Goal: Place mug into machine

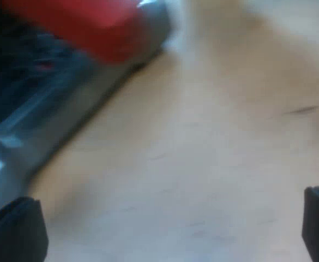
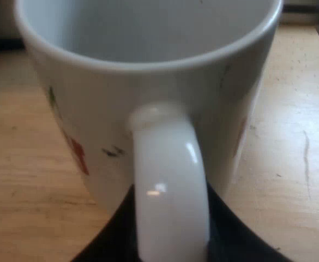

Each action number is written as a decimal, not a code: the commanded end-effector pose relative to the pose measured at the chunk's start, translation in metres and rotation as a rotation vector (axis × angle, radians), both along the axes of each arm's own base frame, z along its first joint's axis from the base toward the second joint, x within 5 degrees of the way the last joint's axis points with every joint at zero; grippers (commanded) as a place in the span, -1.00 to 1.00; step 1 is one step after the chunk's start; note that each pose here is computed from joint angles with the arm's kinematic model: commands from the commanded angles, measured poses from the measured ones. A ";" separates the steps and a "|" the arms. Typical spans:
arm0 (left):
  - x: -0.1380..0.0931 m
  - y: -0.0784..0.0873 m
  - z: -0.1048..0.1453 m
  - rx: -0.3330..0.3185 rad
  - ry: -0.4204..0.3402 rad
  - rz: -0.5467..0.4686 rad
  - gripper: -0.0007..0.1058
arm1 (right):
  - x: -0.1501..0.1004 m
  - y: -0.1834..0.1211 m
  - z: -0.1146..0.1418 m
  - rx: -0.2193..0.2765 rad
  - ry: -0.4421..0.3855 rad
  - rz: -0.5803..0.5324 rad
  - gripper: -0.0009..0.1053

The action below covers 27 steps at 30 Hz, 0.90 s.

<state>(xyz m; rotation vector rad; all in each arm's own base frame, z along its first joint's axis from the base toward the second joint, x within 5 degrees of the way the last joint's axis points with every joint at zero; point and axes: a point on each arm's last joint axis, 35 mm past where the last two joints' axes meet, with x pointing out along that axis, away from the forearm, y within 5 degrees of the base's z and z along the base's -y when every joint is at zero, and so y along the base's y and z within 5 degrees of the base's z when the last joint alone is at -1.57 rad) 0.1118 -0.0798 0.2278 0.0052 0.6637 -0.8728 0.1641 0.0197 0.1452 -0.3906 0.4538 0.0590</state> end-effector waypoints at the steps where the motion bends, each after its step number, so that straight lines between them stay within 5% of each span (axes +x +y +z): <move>1: 0.005 0.000 0.006 0.035 -0.115 0.046 0.86 | -0.014 0.007 0.030 0.006 -0.080 0.075 -0.98; 8: 0.012 -0.003 0.019 -0.023 -0.250 0.047 0.86 | -0.042 0.020 0.070 0.001 -0.093 0.206 -0.98; 18: 0.013 -0.003 -0.009 -0.074 -0.339 0.073 0.86 | -0.062 0.041 0.095 0.051 -0.094 0.418 -0.98; 27: 0.013 0.000 -0.025 -0.139 -0.288 0.211 0.86 | -0.075 0.058 0.086 0.062 -0.072 0.461 -0.98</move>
